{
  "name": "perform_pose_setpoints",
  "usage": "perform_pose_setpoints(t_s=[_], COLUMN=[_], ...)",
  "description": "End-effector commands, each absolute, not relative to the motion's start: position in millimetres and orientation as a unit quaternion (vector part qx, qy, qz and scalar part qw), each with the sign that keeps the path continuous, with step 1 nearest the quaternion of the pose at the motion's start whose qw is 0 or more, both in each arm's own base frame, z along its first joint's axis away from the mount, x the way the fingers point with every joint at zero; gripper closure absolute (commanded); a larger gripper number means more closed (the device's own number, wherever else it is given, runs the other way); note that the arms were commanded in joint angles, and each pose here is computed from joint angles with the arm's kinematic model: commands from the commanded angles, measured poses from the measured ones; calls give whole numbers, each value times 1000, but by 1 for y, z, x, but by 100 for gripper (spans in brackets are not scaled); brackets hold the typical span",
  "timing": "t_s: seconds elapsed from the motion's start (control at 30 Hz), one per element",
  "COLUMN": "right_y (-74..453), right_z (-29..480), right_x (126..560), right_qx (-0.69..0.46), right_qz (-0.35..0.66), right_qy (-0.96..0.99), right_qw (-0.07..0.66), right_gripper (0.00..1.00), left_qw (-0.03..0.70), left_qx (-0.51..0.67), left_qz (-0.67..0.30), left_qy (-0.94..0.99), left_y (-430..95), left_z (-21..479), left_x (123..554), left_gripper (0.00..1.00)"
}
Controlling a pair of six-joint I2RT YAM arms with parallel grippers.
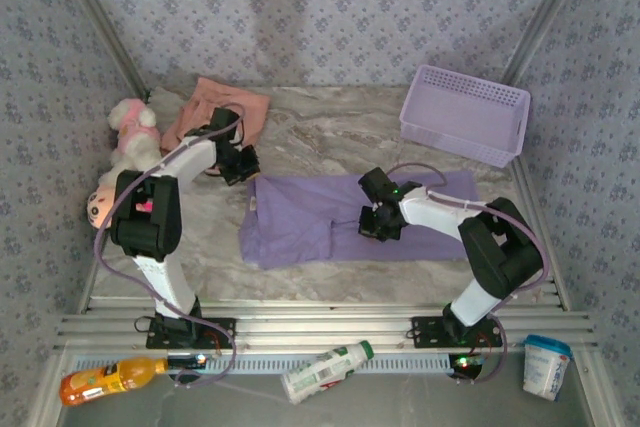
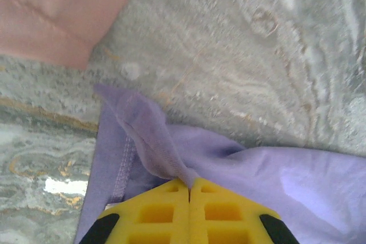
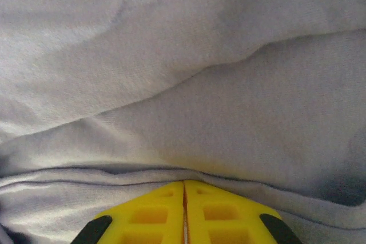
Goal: Fold and stack the mixed laundry pile
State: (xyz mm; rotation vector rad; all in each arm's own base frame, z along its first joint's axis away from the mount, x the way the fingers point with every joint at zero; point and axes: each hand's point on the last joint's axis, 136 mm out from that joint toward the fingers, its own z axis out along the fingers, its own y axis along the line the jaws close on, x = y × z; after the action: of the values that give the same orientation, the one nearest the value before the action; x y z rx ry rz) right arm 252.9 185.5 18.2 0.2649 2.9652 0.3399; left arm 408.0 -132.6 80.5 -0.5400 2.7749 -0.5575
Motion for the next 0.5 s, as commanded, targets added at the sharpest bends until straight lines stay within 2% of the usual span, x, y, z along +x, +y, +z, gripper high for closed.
perform_pose_setpoints(t_s=[0.0, 0.1, 0.13, 0.2, 0.27, 0.33, 0.47], right_y=[154, 158, 161, 167, 171, 175, 176], right_z=[1, 3, 5, 9, 17, 26, 53], right_x=[234, 239, 242, 243, 246, 247, 253], right_qx=[111, 108, 96, 88, 83, 81, 85], right_qz=[51, 61, 67, 76, 85, 99, 125], right_qy=[991, 991, 991, 991, 990, 989, 983], right_qw=[46, 55, 61, 64, 71, 77, 102], right_gripper=[89, 88, 87, 87, 86, 85, 82], left_qw=[167, 152, 136, 115, 118, 125, 127], left_qx=[-194, -209, -207, -196, -184, -181, -178], left_qz=[-159, -153, -158, -167, -173, -173, -190], left_qy=[953, 954, 956, 959, 960, 960, 957], left_y=[-114, -104, -106, -113, -118, -117, -120], left_z=[103, 84, 76, 71, 77, 87, 113], left_x=[415, 420, 421, 420, 417, 410, 378], left_gripper=[100, 100, 90, 61, 47, 41, 39])
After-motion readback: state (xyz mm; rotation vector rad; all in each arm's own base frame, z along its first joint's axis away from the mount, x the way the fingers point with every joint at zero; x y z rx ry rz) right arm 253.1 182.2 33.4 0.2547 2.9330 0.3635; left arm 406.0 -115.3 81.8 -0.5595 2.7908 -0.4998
